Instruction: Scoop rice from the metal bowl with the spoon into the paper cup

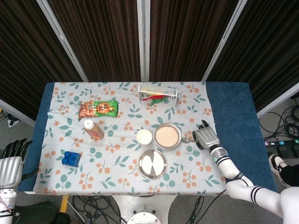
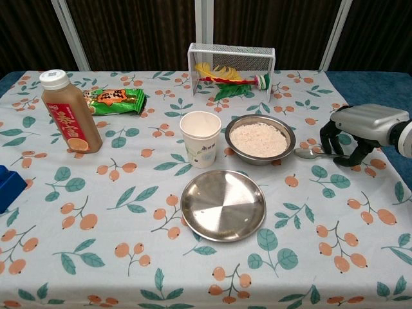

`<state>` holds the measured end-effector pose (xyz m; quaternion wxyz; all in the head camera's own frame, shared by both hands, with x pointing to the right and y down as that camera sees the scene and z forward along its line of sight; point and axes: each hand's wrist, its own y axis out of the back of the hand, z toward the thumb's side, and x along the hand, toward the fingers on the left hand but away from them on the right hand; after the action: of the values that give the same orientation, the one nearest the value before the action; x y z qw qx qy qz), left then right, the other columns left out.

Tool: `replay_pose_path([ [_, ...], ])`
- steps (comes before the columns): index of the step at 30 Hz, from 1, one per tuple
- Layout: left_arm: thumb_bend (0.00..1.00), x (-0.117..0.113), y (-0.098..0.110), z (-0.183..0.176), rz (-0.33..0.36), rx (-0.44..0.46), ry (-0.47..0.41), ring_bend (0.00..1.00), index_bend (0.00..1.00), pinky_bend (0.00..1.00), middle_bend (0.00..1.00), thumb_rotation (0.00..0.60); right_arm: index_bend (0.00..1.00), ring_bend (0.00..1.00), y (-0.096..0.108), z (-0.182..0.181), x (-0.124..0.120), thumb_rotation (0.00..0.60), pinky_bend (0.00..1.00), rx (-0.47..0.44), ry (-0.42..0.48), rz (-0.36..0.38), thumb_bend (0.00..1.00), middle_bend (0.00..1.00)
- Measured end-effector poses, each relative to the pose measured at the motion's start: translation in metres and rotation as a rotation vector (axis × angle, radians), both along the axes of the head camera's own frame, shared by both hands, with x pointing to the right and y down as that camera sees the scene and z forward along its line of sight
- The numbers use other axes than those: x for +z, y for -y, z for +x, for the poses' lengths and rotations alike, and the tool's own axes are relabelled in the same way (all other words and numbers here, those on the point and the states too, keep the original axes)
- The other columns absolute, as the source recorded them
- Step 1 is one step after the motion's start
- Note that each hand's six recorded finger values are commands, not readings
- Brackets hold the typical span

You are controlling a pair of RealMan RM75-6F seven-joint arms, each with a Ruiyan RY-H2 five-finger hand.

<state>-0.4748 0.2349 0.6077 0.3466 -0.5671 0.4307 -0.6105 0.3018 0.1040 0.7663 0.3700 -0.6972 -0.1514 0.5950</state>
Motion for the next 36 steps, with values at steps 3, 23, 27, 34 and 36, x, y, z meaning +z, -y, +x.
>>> replay_pose_path([
  [3,0.05,-0.002,-0.001,-0.001,0.003,-0.001,0.004,0.11,0.22,0.12,0.21,0.6,0.56,0.23,0.004,0.003,-0.008,0.6,0.03,-0.017,-0.005,0.007,0.33,0.58],
  [23,0.05,-0.01,0.0,0.005,0.026,0.02,0.009,0.11,0.22,0.12,0.21,0.6,0.58,0.23,0.065,-0.041,-0.081,0.6,0.03,-0.291,-0.052,-0.08,0.33,0.59],
  [27,0.05,-0.009,0.0,0.004,0.026,0.019,0.013,0.11,0.22,0.12,0.21,0.6,0.58,0.23,0.069,-0.066,-0.074,0.6,0.03,-0.363,-0.074,-0.1,0.33,0.59],
  [34,0.05,-0.008,0.0,0.004,0.03,0.017,0.019,0.11,0.22,0.12,0.21,0.6,0.58,0.23,0.076,-0.09,-0.064,0.6,0.02,-0.505,-0.178,-0.099,0.34,0.59],
  [36,0.05,-0.007,0.0,0.003,0.03,0.016,0.022,0.11,0.22,0.12,0.21,0.6,0.59,0.23,0.077,-0.095,-0.063,0.6,0.02,-0.526,-0.199,-0.094,0.34,0.59],
])
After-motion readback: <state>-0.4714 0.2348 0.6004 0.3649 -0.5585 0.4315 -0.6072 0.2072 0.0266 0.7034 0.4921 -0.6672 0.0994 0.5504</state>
